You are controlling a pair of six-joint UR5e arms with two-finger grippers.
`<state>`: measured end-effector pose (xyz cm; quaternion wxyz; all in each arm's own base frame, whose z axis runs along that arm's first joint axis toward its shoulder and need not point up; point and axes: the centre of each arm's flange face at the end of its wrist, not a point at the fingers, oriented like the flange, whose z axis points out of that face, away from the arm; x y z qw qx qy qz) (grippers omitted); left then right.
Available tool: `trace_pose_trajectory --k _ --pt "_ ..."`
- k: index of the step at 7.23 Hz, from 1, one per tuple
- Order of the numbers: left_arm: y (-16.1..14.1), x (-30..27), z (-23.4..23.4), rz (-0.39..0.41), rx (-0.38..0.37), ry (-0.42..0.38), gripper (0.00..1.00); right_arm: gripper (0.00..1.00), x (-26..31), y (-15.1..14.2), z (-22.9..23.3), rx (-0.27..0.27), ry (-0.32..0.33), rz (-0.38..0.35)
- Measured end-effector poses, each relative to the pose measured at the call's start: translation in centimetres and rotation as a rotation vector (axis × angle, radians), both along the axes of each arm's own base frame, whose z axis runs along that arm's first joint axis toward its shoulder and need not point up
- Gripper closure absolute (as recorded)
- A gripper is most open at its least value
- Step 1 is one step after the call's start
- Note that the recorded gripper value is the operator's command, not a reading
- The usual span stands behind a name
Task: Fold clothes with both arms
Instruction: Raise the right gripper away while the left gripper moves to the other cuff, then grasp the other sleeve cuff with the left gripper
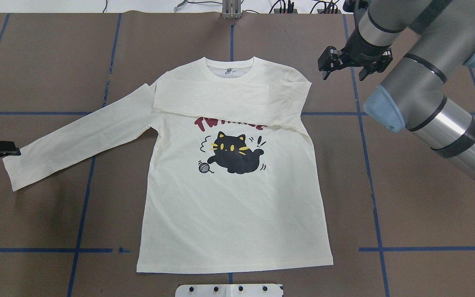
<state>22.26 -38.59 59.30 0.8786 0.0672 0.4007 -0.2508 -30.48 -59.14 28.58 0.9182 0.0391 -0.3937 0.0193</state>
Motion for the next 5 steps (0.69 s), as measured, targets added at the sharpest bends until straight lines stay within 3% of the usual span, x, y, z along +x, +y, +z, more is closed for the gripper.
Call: trace_pose_trajectory --k 5 --pt "1.3 2.3 3.2 0.011 -0.025 -0.067 0.03 0.00 3.7 -0.1 2.6 -0.007 -0.023 -0.023"
